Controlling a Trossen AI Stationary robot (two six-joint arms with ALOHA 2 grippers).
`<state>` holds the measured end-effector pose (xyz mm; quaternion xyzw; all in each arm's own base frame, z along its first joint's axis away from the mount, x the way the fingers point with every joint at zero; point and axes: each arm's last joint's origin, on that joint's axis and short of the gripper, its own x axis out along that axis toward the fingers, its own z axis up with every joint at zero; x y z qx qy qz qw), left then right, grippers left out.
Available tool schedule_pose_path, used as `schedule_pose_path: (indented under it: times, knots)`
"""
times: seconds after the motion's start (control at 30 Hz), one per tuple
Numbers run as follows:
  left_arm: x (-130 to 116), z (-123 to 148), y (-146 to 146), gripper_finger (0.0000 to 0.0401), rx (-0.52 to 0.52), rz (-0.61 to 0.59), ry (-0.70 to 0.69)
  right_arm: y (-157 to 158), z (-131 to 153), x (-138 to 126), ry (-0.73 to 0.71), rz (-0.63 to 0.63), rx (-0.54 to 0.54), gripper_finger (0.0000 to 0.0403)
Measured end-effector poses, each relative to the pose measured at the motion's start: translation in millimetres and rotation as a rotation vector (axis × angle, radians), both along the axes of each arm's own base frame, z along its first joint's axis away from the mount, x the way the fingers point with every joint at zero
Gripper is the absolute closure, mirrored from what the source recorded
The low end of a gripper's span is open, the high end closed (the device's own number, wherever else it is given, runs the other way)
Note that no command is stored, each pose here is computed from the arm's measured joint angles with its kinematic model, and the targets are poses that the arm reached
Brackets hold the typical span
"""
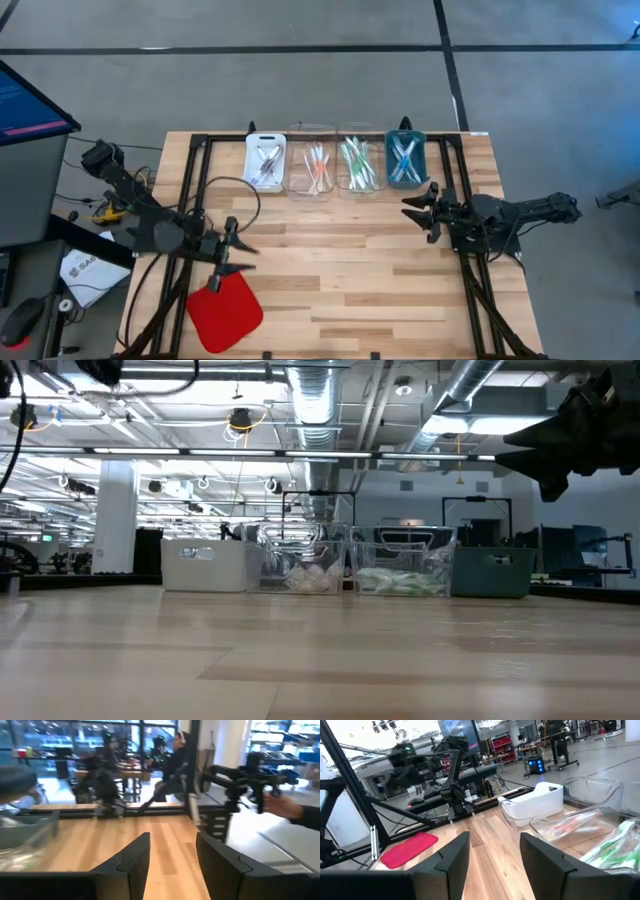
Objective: Pick & Place Toothbrushes
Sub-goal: Return to Home Position
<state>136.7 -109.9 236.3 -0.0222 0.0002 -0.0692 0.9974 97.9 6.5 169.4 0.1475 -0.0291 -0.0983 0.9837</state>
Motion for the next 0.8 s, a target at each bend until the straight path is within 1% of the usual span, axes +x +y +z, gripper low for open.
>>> schedule_pose_path:
  times: [0.1,0.23,0.33,0.47,0.63,0.8]
  knots:
    - [-1,-16,22,0.0248,-0.019,0.008,-0.045,0,0,0,0.000,0.000,0.000,0.0236]
    - [-7,-34,50,0.0248,-0.095,-0.015,-0.137,0,0,0,0.000,0.000,0.000,0.0236]
    - [-12,-42,63,0.0248,-0.125,-0.026,-0.179,0,0,0,0.000,0.000,0.000,0.0234]
    - [-16,-47,74,0.0248,-0.124,0.024,-0.211,0,0,0,0.000,0.000,0.000,0.0232]
    - [-16,-48,81,0.0248,-0.108,0.074,-0.200,0,0,0,0.000,0.001,0.000,0.0234]
    - [-18,-55,85,0.0248,-0.066,0.100,-0.100,0,0,0,0.000,0.001,0.000,0.0233]
